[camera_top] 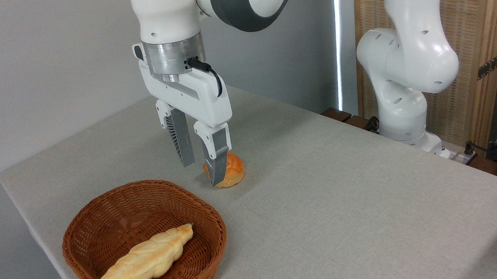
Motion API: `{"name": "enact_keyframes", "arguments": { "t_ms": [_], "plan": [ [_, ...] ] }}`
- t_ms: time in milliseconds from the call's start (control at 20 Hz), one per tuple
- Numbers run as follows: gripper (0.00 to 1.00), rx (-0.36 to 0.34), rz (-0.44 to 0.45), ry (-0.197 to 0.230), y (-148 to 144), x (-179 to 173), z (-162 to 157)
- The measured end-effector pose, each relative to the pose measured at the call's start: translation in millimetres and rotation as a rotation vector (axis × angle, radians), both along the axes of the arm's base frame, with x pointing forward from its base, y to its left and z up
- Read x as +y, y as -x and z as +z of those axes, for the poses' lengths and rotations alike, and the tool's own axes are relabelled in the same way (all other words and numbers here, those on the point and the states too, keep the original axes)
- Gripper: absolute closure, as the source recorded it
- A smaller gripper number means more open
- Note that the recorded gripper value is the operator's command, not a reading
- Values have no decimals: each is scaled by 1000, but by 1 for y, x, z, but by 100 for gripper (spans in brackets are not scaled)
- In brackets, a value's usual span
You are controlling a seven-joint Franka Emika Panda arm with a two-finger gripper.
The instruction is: Put bread into the basket
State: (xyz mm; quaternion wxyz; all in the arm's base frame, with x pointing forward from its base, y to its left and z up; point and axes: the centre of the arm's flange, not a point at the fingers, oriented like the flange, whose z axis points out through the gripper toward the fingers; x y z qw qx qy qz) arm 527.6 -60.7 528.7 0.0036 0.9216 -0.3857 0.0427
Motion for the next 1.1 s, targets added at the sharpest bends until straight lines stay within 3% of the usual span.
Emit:
{"name": "enact_keyframes", "arguments": {
  "t_ms": [1100],
  "plan": [
    [0,8,2,-7,1,0,-1]
  ]
}}
